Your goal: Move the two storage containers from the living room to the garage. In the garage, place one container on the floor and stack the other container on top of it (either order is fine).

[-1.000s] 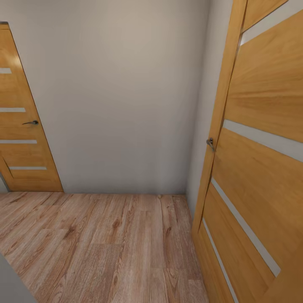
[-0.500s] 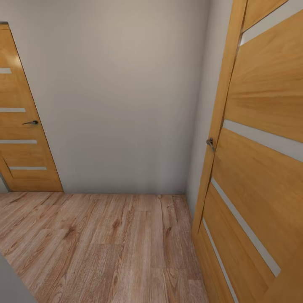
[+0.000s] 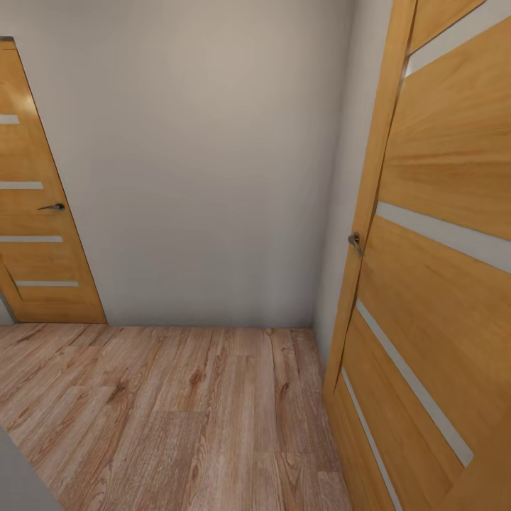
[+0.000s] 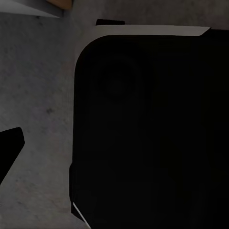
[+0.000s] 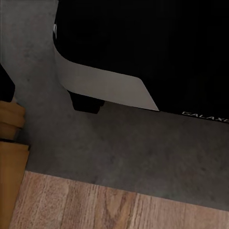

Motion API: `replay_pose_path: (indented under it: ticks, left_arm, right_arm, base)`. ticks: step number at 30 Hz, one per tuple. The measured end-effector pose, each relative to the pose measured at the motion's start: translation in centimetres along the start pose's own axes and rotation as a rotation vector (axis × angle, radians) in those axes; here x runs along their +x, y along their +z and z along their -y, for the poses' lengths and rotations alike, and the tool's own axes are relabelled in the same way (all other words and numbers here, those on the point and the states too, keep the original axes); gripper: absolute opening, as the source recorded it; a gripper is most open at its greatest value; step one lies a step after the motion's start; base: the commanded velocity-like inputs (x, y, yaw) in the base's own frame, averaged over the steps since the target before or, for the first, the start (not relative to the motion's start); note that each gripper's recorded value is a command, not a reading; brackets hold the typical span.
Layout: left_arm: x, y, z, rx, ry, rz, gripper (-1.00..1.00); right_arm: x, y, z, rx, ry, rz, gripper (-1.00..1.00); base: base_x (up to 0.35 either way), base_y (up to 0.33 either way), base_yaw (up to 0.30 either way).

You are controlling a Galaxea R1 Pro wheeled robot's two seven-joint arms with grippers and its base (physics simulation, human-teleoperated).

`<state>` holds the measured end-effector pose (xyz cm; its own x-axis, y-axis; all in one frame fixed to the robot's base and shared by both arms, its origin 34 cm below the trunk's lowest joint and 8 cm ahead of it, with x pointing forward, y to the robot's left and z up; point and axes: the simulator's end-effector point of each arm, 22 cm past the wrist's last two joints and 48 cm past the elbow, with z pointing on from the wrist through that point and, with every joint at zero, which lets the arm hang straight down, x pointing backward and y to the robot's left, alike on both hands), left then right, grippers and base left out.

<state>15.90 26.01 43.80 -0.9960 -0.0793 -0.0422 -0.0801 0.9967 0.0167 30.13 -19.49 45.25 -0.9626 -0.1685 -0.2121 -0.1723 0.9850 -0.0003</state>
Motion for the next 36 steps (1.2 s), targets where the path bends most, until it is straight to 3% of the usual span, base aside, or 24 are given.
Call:
replay_pose_path:
  ticks: [6,28,36]
  left_arm:
    - [0.0,-0.01,-0.04,0.0,0.0,0.0,1.0]
    - [0.01,-0.01,0.03,0.001,0.0,0.001,1.0]
    - [0.0,0.0,-0.01,0.0,-0.001,0.0,1.0]
  right_arm:
    - [0.0,-0.02,0.0,0.0,0.0,0.0,1.0]
    - [0.0,-0.02,0.0,0.0,-0.002,0.001,1.0]
    - [-0.01,0.0,0.0,0.0,-0.002,0.001,1.0]
  base:
    - [0.116,0.0,0.0]
    - [0.305,0.0,0.0]
    - [0.054,0.0,0.0]
